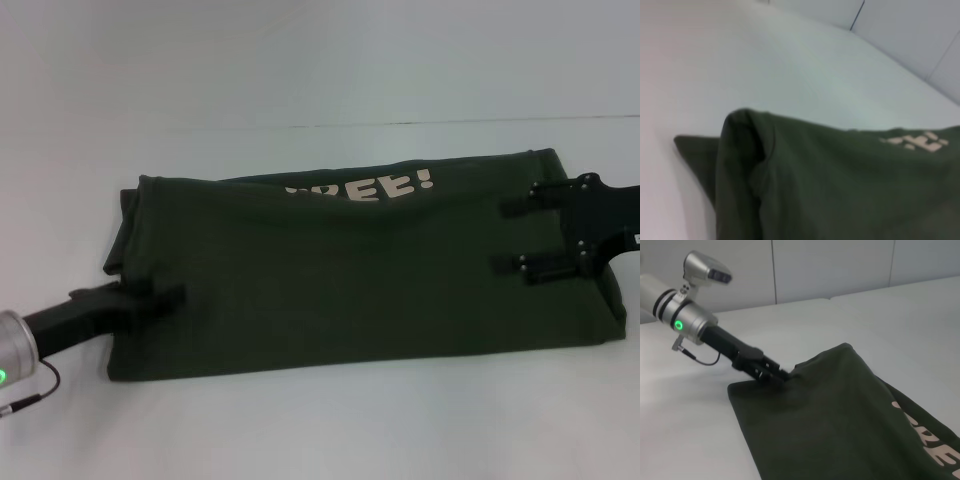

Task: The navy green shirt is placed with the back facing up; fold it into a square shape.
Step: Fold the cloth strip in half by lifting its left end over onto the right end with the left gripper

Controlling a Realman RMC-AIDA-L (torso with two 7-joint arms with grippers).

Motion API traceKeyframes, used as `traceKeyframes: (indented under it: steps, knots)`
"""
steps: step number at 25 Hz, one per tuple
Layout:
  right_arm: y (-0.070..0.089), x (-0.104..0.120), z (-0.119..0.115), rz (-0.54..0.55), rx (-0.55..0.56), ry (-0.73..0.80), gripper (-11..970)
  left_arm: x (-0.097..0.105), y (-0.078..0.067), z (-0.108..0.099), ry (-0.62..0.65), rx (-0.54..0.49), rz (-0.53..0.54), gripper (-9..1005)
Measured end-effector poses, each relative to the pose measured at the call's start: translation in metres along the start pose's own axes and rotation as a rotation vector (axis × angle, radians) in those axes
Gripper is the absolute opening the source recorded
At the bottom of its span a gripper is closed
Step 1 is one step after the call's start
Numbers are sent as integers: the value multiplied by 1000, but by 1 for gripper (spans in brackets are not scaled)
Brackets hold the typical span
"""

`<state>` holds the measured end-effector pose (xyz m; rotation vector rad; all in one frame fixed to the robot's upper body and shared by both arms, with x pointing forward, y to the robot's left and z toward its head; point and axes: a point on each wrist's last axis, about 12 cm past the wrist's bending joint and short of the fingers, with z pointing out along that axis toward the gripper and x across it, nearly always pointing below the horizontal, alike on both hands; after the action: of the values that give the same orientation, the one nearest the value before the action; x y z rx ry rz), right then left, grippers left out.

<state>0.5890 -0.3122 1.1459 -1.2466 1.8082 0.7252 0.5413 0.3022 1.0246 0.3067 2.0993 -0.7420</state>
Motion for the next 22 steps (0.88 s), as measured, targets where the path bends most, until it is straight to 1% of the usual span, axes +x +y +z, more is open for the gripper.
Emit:
traceKeyframes:
  steps: [6, 8, 11, 13, 15, 19, 22]
  knots:
    - [0, -1, 2, -3, -2, 1, 825, -23, 7, -16, -56, 18, -69, 645]
    - [0, -2, 2, -3, -2, 1, 825, -32, 10, -22, -66, 17, -114, 645]
    - [0, -2, 2, -1, -2, 0, 825, -45, 14, -25, -47, 13, -193, 646]
    - [0, -2, 2, 0, -2, 1, 825, -54, 17, -25, -4, 0, -244, 647]
    - [0, -2, 2, 0, -2, 0, 825, -62, 21, -22, 76, -33, -303, 648]
    - [0, -3, 2, -2, -1, 0, 825, -74, 25, -19, 195, -92, -391, 650]
    - [-1, -3, 2, -3, 0, 1, 825, -81, 26, -19, 227, -109, -447, 651]
